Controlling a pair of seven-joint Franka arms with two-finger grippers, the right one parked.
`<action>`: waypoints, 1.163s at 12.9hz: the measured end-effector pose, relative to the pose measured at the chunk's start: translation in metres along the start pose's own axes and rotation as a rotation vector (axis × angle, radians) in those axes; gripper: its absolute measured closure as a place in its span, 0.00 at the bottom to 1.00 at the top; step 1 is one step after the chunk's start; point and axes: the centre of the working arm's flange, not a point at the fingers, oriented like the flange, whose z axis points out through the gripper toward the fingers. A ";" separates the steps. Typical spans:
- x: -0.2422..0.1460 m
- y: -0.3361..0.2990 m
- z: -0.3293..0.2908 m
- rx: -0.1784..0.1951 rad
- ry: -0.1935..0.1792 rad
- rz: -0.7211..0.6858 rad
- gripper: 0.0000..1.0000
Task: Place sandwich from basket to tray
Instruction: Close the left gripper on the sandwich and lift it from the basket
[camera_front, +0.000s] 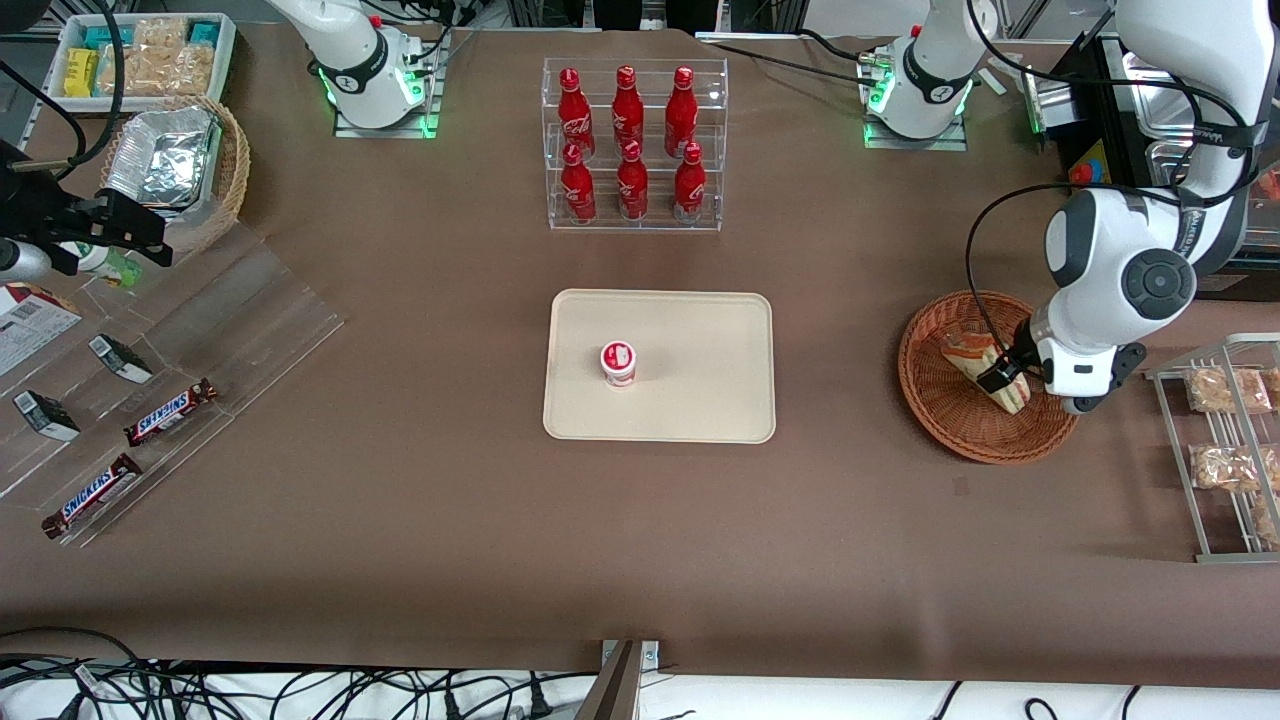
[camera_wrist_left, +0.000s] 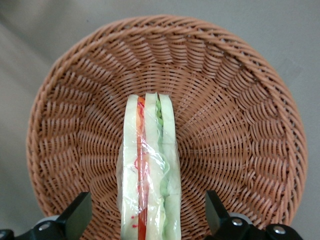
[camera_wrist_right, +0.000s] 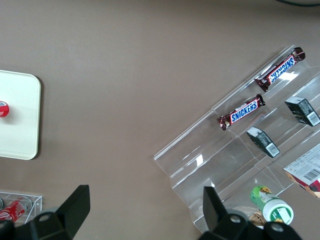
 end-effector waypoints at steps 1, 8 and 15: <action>-0.004 -0.002 0.007 -0.009 0.007 -0.002 0.00; -0.011 -0.004 0.017 -0.005 0.021 0.021 0.34; -0.018 0.008 -0.029 0.059 -0.022 0.083 0.69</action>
